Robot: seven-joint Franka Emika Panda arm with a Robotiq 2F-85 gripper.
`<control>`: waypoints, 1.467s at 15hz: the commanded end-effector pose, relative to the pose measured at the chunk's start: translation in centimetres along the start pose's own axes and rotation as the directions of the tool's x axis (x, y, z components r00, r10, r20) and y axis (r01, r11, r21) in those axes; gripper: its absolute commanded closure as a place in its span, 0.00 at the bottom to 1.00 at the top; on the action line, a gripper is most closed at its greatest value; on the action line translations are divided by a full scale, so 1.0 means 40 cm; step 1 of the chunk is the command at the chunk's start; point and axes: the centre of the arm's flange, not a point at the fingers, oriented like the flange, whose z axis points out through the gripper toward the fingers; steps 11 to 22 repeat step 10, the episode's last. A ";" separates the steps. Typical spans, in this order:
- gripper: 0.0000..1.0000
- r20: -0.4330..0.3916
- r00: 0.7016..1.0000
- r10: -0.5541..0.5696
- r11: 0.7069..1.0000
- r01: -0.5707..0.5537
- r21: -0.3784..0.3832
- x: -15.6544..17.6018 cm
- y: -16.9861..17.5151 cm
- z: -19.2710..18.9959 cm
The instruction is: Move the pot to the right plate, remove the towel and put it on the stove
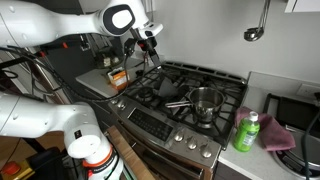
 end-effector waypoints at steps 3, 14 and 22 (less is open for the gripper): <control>0.00 -0.041 0.958 0.285 0.954 -0.288 -0.083 0.037 0.094 -0.033; 0.00 -0.066 0.930 0.360 0.928 -0.365 -0.072 0.056 0.121 -0.028; 0.00 -0.066 0.930 0.360 0.928 -0.365 -0.072 0.056 0.121 -0.028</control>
